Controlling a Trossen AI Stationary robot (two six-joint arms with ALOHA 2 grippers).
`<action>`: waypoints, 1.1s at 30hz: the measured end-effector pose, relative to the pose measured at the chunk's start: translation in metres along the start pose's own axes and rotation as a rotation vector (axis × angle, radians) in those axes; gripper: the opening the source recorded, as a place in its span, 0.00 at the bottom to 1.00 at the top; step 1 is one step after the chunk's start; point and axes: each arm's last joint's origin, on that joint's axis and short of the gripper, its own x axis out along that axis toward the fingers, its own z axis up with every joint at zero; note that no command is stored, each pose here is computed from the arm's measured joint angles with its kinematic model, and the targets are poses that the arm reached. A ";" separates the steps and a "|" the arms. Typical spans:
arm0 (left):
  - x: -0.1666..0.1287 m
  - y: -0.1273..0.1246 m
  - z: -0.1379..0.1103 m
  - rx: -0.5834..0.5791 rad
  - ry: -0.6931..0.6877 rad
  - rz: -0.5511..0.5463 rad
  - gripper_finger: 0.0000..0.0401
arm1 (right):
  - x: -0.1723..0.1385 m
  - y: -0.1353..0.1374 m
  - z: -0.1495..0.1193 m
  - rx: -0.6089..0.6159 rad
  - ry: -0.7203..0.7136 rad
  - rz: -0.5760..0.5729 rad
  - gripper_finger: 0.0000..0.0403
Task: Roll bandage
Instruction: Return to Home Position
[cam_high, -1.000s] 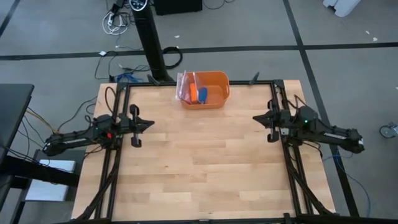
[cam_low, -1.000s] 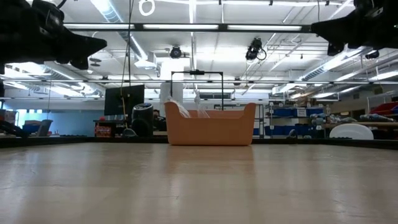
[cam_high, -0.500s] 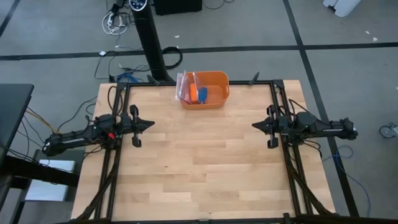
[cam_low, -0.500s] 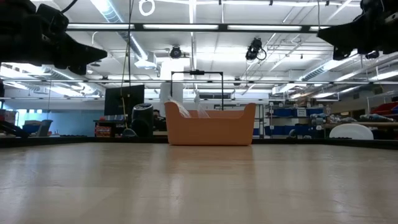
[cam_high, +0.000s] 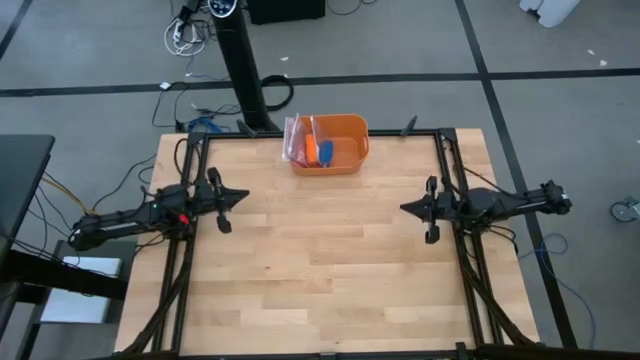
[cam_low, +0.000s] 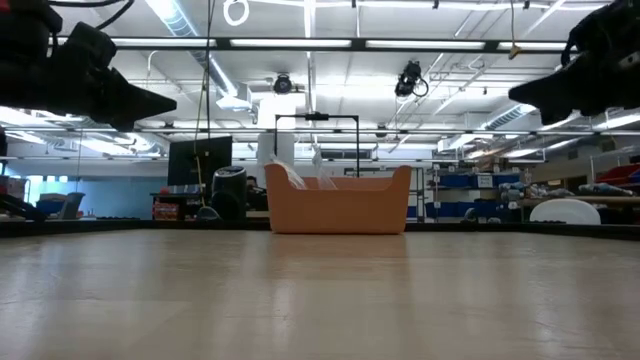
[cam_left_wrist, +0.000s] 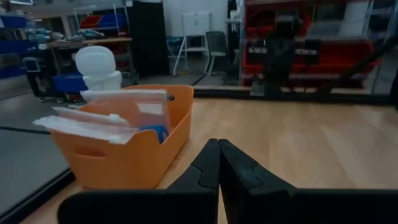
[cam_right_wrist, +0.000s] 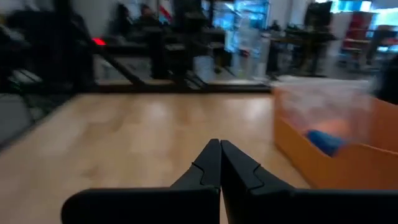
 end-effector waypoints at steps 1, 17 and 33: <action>0.001 0.000 -0.002 -0.013 -0.014 0.000 0.02 | 0.001 0.001 -0.001 0.014 -0.011 0.019 0.00; 0.001 -0.001 -0.003 0.013 -0.021 -0.025 0.02 | 0.005 -0.010 -0.006 0.003 -0.001 0.110 0.00; 0.001 0.000 -0.003 0.007 -0.017 0.000 0.02 | 0.004 -0.025 -0.006 -0.011 0.045 -0.034 0.01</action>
